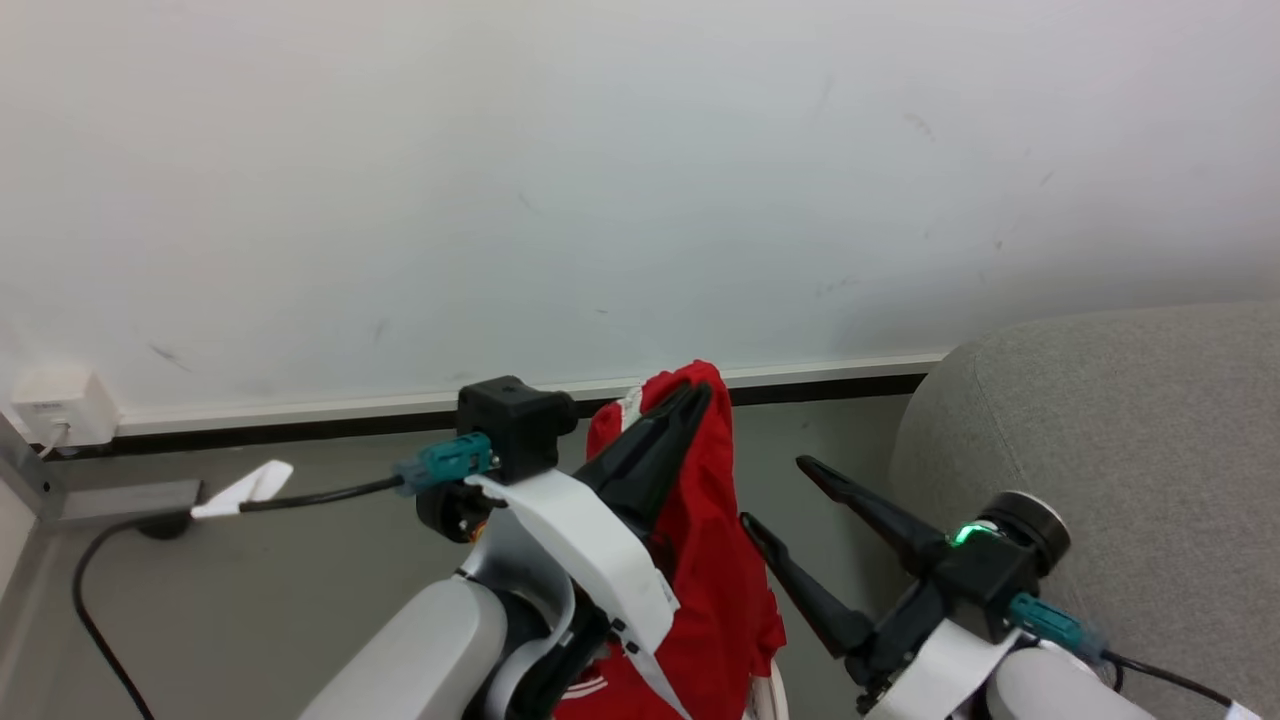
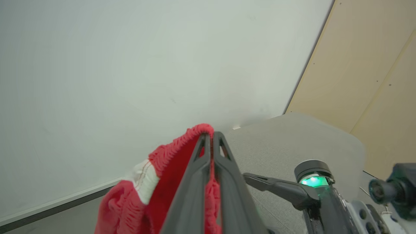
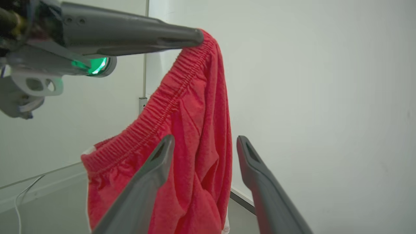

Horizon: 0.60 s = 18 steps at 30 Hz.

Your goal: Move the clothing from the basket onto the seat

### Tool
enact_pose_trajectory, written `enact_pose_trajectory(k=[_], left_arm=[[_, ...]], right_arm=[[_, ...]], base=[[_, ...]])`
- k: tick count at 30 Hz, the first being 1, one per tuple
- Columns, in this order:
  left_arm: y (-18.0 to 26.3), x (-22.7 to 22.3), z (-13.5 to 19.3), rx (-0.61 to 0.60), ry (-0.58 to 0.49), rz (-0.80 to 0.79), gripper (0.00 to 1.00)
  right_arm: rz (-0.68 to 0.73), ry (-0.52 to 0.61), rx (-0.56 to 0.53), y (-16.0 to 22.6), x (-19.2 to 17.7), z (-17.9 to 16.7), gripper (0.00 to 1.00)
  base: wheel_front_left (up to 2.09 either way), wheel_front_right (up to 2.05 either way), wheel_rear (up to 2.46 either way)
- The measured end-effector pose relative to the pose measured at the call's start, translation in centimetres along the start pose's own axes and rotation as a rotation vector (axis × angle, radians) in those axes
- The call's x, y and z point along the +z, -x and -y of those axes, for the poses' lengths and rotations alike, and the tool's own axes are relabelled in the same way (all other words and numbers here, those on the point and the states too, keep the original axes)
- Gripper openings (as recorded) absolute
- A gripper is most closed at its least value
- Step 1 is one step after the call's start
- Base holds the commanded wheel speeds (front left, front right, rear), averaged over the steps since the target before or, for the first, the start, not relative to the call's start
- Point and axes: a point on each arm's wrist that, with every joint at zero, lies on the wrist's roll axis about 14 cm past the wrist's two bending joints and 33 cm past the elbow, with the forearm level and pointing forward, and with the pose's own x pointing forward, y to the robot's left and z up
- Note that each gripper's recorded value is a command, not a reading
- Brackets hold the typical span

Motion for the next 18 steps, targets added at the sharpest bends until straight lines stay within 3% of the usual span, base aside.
enact_pose_trajectory(k=[6,11,12,13,18], left_arm=[[-0.1,-0.9,1.3,-0.039,0.006,-0.030,0.00],[0.0,-1.3,2.1,-0.062,0.009,-0.045,0.00],[0.1,-1.3,2.2,-0.062,0.009,-0.045,0.00],[0.1,-1.3,2.2,-0.062,0.009,-0.046,0.00],[0.5,-1.6,1.5,-0.037,0.004,-0.056,0.00]], right_arm=[[-0.045,0.037,0.083,-2.7,-0.5,-1.3,1.00],[-0.084,0.023,0.090,-4.4,-1.5,-1.6,1.00],[-0.090,0.010,0.087,-4.5,-1.7,-1.7,0.54],[-0.090,-0.013,0.086,-4.8,-1.8,-1.9,0.00],[-0.092,-0.074,0.110,-5.4,-1.8,-3.0,0.00]], base=[[0.00,0.00,0.00],[0.00,0.00,0.00],[0.00,0.00,0.00],[0.00,0.00,0.00],[0.00,0.00,0.00]])
